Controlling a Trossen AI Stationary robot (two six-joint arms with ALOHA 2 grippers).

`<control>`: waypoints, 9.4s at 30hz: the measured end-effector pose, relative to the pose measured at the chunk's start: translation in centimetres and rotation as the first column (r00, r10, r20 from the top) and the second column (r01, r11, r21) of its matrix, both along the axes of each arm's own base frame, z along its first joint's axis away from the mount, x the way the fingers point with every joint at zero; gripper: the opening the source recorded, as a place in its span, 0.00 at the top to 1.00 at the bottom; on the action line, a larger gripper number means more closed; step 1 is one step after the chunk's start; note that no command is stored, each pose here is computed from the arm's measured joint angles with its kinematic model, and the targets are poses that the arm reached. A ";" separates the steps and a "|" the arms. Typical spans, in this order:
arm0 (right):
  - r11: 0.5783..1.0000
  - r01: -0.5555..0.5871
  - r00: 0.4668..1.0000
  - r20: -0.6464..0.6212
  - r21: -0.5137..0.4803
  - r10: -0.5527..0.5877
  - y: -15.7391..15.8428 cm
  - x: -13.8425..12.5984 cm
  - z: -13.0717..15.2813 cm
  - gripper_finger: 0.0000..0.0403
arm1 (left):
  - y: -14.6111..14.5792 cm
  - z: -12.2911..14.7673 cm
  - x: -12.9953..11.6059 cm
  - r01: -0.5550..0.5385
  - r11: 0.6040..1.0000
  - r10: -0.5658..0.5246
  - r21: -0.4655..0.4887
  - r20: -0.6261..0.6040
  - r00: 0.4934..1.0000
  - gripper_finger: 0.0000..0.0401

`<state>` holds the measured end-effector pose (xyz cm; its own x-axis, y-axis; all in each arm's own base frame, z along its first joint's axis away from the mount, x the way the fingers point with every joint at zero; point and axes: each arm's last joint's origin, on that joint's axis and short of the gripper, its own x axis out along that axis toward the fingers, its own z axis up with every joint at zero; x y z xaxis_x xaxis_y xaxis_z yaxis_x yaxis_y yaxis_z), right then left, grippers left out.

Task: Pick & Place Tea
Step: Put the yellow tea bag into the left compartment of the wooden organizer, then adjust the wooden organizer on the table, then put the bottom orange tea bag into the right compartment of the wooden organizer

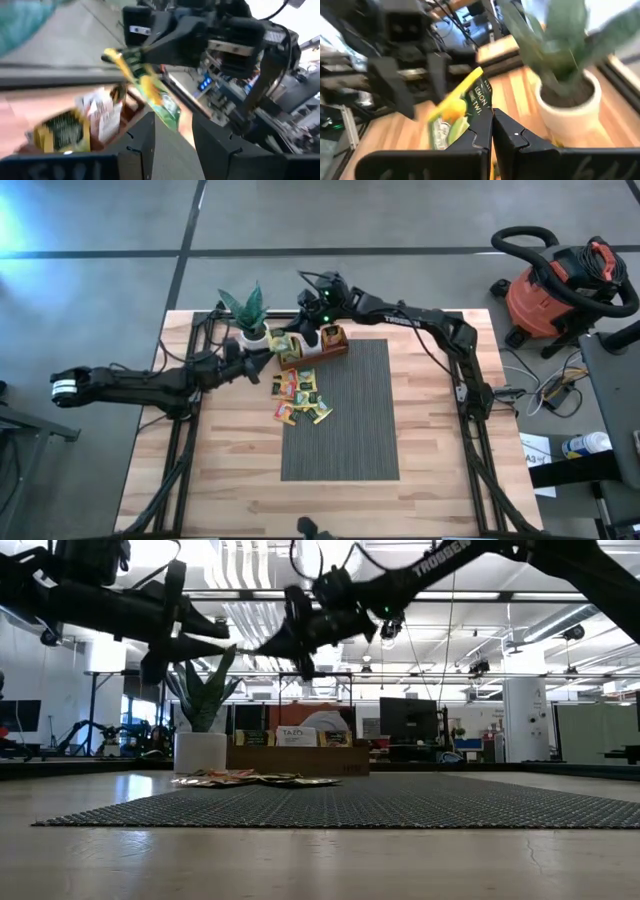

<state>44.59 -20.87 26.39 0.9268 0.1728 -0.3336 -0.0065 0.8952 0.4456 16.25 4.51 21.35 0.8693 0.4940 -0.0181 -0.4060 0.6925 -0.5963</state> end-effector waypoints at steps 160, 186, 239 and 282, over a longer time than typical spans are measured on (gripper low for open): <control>0.807 0.585 0.461 -0.788 -0.075 -0.407 -1.3 -11.0 -8.4 0.83 | 5.9 -4.6 8.5 -0.331 0.938 0.139 -0.101 -0.766 0.628 0.69; 0.885 0.441 0.468 -0.803 -0.150 -0.369 0.8 -13.5 -4.0 0.83 | 5.8 -2.2 8.2 -0.260 0.964 0.126 -0.051 -0.774 0.620 0.69; 0.737 0.471 0.779 -0.620 0.485 -0.090 17.4 -0.6 -11.5 0.68 | -4.6 -9.7 5.4 0.526 0.783 -0.604 -0.332 -0.606 0.518 0.69; 0.870 0.385 0.718 -0.691 0.306 -0.075 19.8 -1.5 -13.2 0.69 | -6.8 -10.0 9.5 0.572 0.771 -0.620 -0.280 -0.536 0.573 0.69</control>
